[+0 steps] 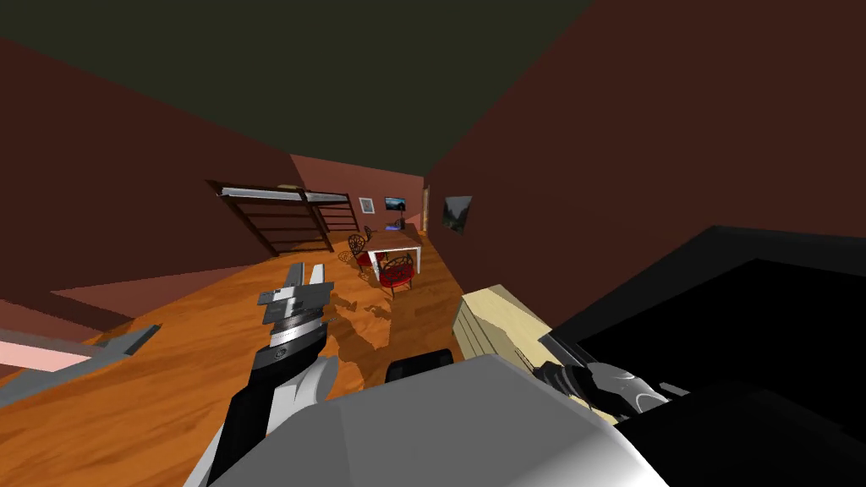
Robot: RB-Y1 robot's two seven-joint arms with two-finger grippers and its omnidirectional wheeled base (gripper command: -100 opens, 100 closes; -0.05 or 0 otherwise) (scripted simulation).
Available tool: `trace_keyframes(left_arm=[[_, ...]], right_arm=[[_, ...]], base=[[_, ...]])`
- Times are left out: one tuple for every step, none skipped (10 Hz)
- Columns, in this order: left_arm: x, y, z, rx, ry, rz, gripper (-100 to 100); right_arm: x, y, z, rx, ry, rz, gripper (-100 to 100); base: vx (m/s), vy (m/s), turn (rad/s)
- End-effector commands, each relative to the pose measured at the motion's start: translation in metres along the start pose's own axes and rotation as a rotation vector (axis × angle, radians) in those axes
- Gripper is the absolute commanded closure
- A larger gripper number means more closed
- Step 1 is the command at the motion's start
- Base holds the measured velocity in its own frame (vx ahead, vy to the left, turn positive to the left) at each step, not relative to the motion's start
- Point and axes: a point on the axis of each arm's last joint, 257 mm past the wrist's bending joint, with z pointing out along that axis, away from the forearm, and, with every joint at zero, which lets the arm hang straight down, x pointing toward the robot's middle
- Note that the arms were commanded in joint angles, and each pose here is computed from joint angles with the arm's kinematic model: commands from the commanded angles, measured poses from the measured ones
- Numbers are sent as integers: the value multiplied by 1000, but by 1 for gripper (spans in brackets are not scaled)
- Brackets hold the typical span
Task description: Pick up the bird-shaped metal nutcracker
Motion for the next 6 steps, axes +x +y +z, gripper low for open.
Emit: trace_keyframes(left_arm=[[0,0,0,0,0,0,0],[0,0,0,0,0,0,0],[0,0,0,0,0,0,0],[0,0,0,0,0,0,0],[0,0,0,0,0,0,0],[0,0,0,0,0,0,0]], right_arm=[[-19,-3,3,-9,1,-56,100],[-31,-4,4,-9,-15,-64,100],[-32,-3,5,-10,-16,-65,100],[-31,-4,4,-9,-15,-64,100],[-40,-12,-1,-15,22,-142,100],[-50,-12,1,-16,12,-151,100]], base=[[112,39,-406],[45,30,-296],[0,10,-70],[-13,-7,31],[79,6,-307],[102,25,-428]])
